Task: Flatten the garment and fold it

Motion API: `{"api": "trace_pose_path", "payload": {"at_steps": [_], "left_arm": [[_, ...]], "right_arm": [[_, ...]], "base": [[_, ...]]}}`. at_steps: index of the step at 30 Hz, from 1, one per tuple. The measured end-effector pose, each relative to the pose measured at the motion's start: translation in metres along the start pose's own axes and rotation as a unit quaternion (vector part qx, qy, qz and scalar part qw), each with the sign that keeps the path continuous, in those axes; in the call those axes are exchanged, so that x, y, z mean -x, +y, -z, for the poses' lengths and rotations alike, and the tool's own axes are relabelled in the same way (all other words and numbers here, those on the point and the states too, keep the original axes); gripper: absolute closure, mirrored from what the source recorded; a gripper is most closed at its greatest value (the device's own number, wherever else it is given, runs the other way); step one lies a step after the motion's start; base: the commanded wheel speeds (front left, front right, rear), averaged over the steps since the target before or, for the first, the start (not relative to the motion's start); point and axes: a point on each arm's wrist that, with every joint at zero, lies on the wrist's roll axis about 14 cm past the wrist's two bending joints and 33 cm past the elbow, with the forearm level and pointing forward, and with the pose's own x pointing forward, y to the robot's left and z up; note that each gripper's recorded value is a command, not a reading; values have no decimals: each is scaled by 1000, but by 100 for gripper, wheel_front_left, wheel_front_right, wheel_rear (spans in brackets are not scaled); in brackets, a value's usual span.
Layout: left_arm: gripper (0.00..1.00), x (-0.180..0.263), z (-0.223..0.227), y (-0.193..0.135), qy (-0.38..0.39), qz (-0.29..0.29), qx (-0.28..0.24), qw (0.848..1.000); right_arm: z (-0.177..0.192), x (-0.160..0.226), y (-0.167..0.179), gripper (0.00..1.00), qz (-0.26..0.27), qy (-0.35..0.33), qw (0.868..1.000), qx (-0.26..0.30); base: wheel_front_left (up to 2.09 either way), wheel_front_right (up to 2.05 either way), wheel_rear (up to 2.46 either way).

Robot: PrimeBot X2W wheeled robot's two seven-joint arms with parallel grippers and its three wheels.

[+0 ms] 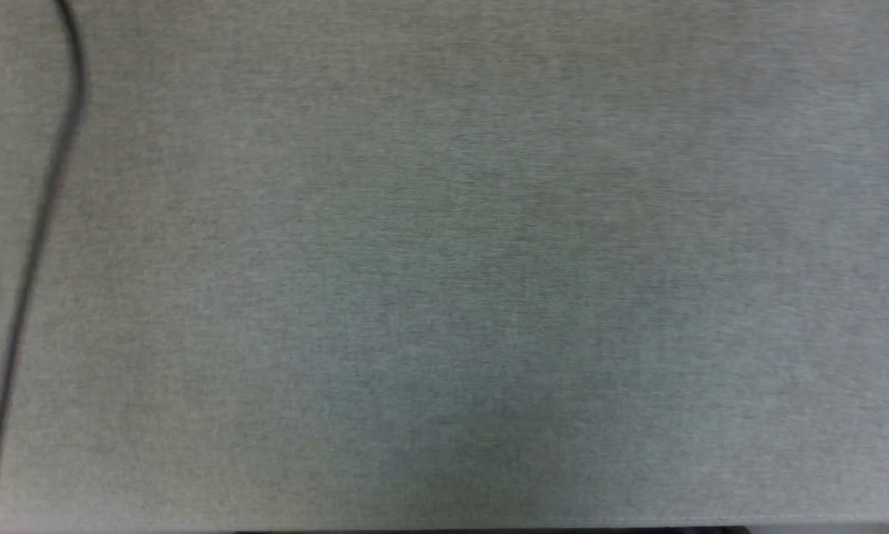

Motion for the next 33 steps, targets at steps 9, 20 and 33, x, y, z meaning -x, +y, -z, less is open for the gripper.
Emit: {"api": "trace_pose_path", "payload": {"at_steps": [9, 20, 33], "left_arm": [[100, 62, 64, -8, 73, 22, 32, 997], [100, 213, 97, -21, 159, 11, 129, 979], [100, 393, 104, -50, 286, -32, 264, 921]], "right_arm": [[76, 23, 7, 100, -38, 46, 998, -21], [157, 133, 5, 100, -56, 92, 993, -43], [190, 245, -6, 100, -50, 126, 990, -35]], "base": [[0, 0, 0], [0, 0, 0], [0, 0, 0]]}}
